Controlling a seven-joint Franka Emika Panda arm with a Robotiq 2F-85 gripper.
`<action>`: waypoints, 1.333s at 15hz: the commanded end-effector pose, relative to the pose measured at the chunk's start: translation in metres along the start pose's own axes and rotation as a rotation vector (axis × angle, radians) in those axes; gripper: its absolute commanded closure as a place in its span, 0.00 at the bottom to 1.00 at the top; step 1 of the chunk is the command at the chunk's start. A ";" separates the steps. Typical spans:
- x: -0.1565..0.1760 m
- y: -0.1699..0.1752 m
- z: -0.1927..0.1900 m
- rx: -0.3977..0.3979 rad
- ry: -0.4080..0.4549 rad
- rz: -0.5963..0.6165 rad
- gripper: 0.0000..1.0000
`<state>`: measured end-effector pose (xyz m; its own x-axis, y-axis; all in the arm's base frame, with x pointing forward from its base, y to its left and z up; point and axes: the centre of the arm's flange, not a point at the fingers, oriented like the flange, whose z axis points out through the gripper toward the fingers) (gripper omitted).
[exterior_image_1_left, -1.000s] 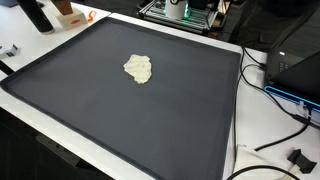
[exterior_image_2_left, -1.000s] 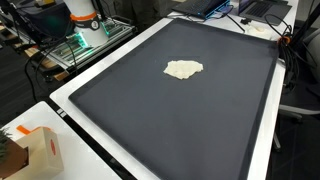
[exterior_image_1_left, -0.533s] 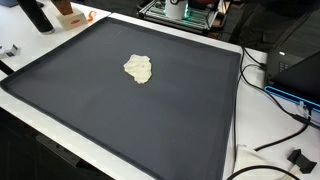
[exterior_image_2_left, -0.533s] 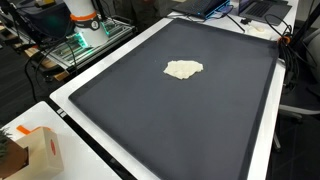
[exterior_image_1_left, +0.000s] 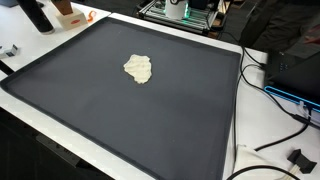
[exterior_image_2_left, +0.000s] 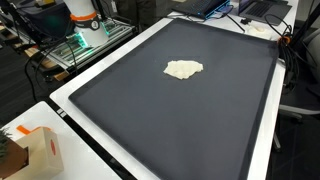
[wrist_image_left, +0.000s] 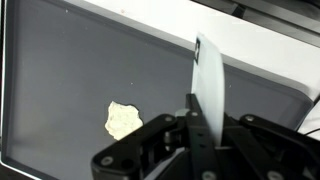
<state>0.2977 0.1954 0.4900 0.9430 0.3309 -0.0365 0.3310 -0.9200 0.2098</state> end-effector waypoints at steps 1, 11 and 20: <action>0.000 0.000 0.000 0.000 0.000 0.000 0.96; 0.000 0.000 0.000 0.000 0.000 -0.001 0.96; 0.033 0.025 0.009 0.013 0.053 0.155 0.99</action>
<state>0.3062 0.1911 0.4894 0.9587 0.2841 -0.0099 0.2802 -0.9385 0.2018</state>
